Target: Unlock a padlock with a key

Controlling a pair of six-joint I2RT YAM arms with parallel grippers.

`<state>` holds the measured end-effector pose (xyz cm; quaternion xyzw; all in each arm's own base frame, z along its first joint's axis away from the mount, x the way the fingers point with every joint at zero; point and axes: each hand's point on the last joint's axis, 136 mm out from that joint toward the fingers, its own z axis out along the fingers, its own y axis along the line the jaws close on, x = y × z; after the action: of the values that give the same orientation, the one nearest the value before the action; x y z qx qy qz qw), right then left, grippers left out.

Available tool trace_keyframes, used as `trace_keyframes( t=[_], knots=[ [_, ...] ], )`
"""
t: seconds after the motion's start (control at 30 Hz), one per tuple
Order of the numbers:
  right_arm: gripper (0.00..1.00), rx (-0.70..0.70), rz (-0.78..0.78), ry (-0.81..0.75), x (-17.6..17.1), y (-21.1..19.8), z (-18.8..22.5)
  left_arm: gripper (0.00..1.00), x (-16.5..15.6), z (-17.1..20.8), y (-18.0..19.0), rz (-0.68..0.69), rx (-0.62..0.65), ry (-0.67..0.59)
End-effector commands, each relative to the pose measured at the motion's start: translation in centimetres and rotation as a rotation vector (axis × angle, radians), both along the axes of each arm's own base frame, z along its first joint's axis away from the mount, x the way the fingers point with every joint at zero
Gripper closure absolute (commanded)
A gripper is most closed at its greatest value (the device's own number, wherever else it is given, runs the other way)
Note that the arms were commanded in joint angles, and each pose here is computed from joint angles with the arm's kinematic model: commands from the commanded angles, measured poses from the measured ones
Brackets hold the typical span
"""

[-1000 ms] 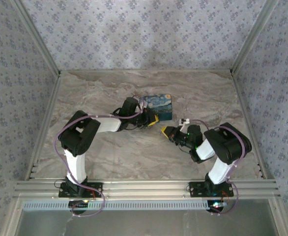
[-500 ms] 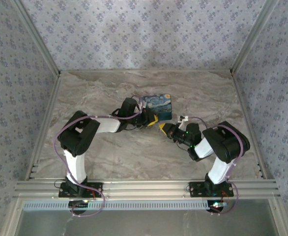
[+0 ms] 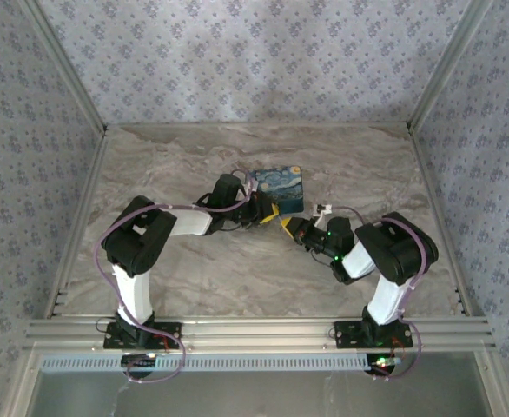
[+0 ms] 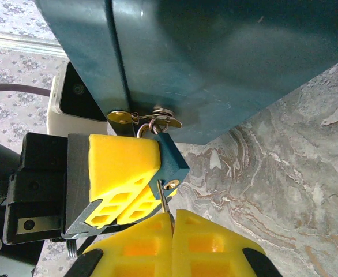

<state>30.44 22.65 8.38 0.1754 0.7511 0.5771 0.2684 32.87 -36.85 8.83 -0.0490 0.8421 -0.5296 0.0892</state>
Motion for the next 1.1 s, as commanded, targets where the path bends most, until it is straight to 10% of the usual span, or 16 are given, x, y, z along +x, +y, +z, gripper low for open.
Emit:
trace_keyframes(
  t=[0.0,1.07],
  knots=[
    [1.00,0.011,-0.001,-0.007,0.2,0.3,0.2,1.00,0.3,3.1,-0.3,-0.009,-0.069,-0.051],
    [1.00,0.017,0.002,-0.013,0.1,0.7,0.6,1.00,0.5,3.5,-0.5,0.004,-0.084,-0.053]
  ],
)
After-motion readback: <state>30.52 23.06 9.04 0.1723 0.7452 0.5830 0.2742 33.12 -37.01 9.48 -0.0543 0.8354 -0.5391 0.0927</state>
